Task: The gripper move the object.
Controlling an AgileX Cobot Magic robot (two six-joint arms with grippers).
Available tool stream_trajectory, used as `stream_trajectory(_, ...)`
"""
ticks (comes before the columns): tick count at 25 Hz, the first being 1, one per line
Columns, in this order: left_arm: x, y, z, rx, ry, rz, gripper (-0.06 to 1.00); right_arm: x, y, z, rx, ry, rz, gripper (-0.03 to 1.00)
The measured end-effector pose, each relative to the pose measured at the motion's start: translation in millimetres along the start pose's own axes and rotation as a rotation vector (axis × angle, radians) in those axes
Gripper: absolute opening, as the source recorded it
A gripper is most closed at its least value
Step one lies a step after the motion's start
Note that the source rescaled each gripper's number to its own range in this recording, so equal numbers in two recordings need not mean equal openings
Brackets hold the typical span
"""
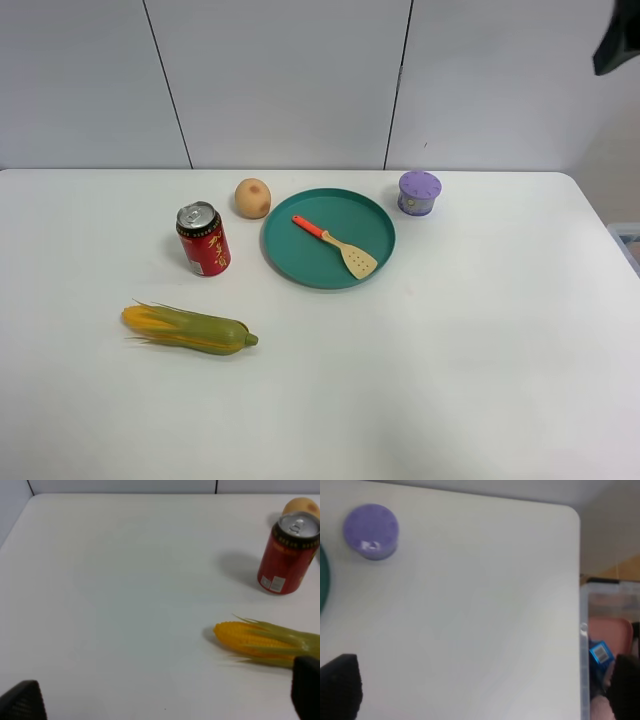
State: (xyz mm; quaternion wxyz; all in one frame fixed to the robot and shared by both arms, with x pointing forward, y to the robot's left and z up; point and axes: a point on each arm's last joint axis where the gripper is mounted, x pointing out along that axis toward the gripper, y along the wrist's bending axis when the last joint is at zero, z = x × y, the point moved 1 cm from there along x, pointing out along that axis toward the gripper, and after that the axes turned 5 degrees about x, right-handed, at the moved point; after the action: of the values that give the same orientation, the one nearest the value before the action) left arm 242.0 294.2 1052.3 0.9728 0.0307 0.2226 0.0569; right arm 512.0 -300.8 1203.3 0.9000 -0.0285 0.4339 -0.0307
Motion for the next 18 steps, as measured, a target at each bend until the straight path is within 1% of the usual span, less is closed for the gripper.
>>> stream_trajectory(4, 0.0, 0.0, 0.0, 0.0, 0.0, 0.0, 1.0, -15.9, -26.2, -27.9, 0.076, 0.006, -0.068, 1.0)
stream_trajectory(7, 0.0, 0.0, 0.0, 0.0, 0.0, 0.0, 1.0, -30.7, -34.0, -47.5, 0.105, -0.009, -0.097, 1.0)
stream_trajectory(12, 0.0, -0.1, 0.0, -0.001, 0.0, -0.001, 1.0, -61.7, -31.5, -83.6, 0.111, -0.071, -0.108, 1.0)
stream_trajectory(18, 0.0, -0.2, 0.0, -0.001, 0.0, -0.002, 1.0, -91.0, -24.9, -148.6, 0.114, -0.15, -0.119, 1.0)
